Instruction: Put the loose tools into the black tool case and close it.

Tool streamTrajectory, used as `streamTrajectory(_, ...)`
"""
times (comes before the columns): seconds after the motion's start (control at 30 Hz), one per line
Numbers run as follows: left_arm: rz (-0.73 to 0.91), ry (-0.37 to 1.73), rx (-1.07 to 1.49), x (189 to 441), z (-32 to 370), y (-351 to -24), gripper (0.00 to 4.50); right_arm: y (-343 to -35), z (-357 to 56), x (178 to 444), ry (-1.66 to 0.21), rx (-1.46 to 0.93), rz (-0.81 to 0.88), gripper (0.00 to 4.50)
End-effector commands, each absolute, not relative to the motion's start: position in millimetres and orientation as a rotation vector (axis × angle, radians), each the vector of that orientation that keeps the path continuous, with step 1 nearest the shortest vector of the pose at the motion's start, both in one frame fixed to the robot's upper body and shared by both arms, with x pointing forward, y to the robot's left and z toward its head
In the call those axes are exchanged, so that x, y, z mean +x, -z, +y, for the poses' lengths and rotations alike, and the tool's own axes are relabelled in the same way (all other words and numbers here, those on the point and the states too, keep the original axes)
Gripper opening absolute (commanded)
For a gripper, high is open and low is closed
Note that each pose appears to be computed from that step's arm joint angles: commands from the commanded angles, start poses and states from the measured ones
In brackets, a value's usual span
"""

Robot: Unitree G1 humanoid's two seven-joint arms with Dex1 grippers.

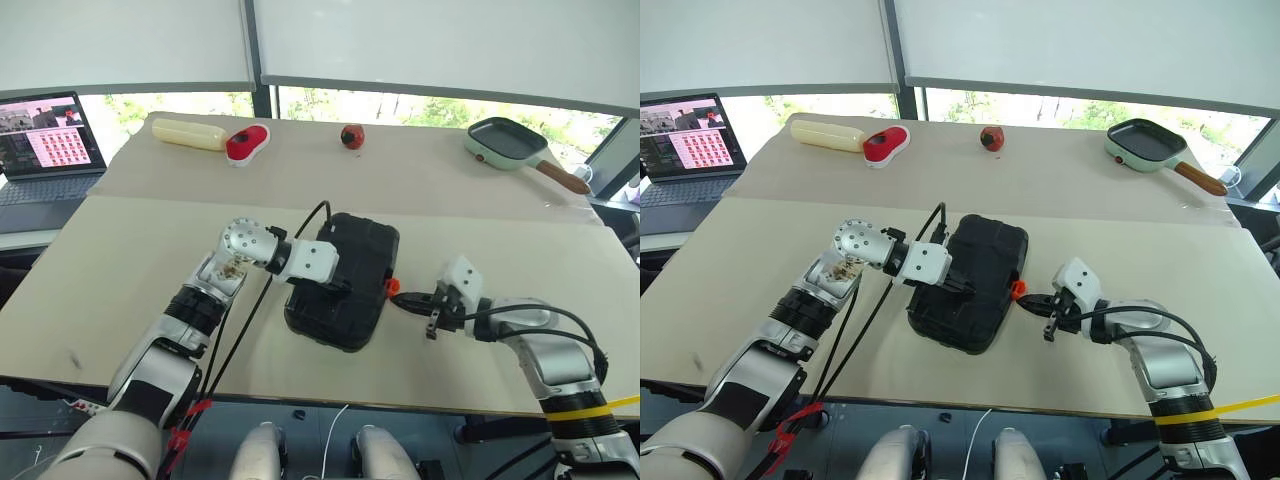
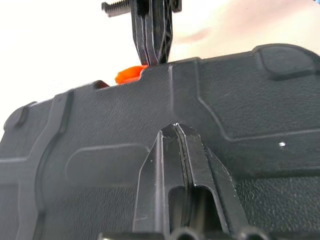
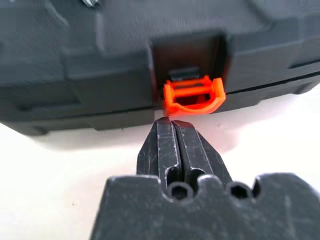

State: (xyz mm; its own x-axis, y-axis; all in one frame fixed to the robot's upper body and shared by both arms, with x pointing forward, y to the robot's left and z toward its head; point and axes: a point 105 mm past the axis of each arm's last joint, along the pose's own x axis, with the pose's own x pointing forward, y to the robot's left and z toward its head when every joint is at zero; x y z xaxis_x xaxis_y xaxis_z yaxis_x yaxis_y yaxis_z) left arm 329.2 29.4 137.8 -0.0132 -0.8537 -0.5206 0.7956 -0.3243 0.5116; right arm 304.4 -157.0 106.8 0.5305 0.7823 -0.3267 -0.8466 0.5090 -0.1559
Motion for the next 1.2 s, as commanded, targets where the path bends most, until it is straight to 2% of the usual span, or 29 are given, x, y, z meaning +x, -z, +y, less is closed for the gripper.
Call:
streamTrajectory(0.03,0.003,1.702,0.945,324.5,28.0,-113.9,0.0,-135.6,-145.0,300.5,-1.035,-0.333,0.101,0.03)
streamTrajectory(0.2,0.005,1.699,0.945,325.4,28.4,-113.1,0.0,-137.1,-146.0,301.3,-1.037,-0.359,0.105,0.03)
streamTrajectory(0.47,0.012,1.685,0.944,326.5,30.7,-111.5,0.0,-118.6,-182.4,289.9,-1.037,-0.435,0.264,0.03)
streamTrajectory(0.63,0.006,1.675,0.944,329.2,28.9,-114.4,0.0,-103.0,-192.6,307.2,-0.96,-0.466,0.295,0.03)
streamTrajectory(0.8,0.006,1.679,0.948,328.8,28.7,-114.3,0.0,-115.2,-174.1,326.2,-0.925,-0.442,0.205,0.03)
streamTrajectory(1.03,0.01,1.681,0.951,329.6,28.0,-112.4,0.0,-135.2,-137.2,315.5,-1.031,-0.361,0.133,0.03)
streamTrajectory(1.2,0.008,1.68,0.943,330.0,25.4,-111.5,0.0,-141.0,-129.2,310.0,-1.045,-0.346,0.121,0.03)
